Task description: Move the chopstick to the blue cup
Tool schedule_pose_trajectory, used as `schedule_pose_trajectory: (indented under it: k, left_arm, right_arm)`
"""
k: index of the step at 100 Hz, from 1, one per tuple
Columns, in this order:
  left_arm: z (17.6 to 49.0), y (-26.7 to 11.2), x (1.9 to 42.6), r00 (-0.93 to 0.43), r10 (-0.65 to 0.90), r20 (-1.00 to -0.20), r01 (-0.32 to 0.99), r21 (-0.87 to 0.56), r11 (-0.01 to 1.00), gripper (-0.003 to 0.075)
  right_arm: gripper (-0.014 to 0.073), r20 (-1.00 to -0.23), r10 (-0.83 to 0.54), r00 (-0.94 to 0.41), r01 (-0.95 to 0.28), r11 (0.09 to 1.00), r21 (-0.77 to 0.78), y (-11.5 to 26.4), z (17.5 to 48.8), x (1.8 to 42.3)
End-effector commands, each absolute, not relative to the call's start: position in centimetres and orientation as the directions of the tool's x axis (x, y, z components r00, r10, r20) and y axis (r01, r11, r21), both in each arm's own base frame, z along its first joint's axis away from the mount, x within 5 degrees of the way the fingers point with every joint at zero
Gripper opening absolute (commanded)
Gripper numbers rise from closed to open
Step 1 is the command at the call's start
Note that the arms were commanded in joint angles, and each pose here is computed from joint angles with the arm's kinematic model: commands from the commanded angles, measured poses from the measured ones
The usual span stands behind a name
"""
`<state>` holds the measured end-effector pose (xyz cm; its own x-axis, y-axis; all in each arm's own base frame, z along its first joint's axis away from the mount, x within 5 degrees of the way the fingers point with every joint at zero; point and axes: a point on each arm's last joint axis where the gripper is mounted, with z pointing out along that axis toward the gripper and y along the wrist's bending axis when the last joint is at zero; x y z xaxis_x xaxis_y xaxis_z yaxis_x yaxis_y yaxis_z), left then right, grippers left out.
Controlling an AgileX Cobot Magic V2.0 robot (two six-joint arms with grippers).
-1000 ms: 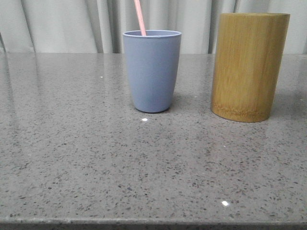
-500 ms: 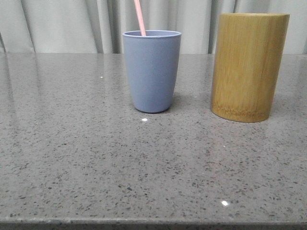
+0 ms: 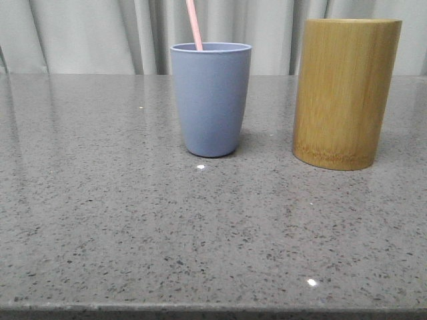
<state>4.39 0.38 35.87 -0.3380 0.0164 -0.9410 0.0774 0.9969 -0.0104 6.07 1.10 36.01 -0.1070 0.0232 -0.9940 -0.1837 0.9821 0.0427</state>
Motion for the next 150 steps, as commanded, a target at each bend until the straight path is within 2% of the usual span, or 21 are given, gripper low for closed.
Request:
schedule_pose_trajectory:
  k: [1,26,113,138,150]
  left_arm:
    - [36.7,0.5,3.9,-0.245,0.003,-0.970,0.080,-0.017,0.997,-0.0003]
    - [35.8,0.9,2.6,-0.213,-0.005,-0.977,0.078,-0.022,0.997,-0.0019]
    - [35.8,0.9,2.5,-0.212,-0.010,-0.977,0.082,-0.028,0.996,-0.0019]
    - [34.1,0.5,3.0,-0.225,-0.018,-0.974,0.101,-0.041,0.994,-0.0019]
    - [32.9,0.2,3.9,-0.141,-0.019,-0.990,0.105,-0.034,0.994,-0.0019]
  right_arm:
    - [-0.0072,-1.000,0.016,-0.024,-0.177,0.984,0.020,0.9,36.6,5.4]
    - [-0.0065,-0.999,0.029,-0.036,-0.175,0.984,0.035,0.7,35.2,4.4]
    - [-0.0069,-0.999,0.031,-0.028,-0.176,0.984,0.035,0.7,35.3,4.4]
    - [-0.0069,-0.999,0.031,-0.028,-0.176,0.984,0.035,0.7,35.3,4.4]
    - [-0.0069,-0.999,0.031,-0.028,-0.176,0.984,0.035,0.7,35.3,4.4]
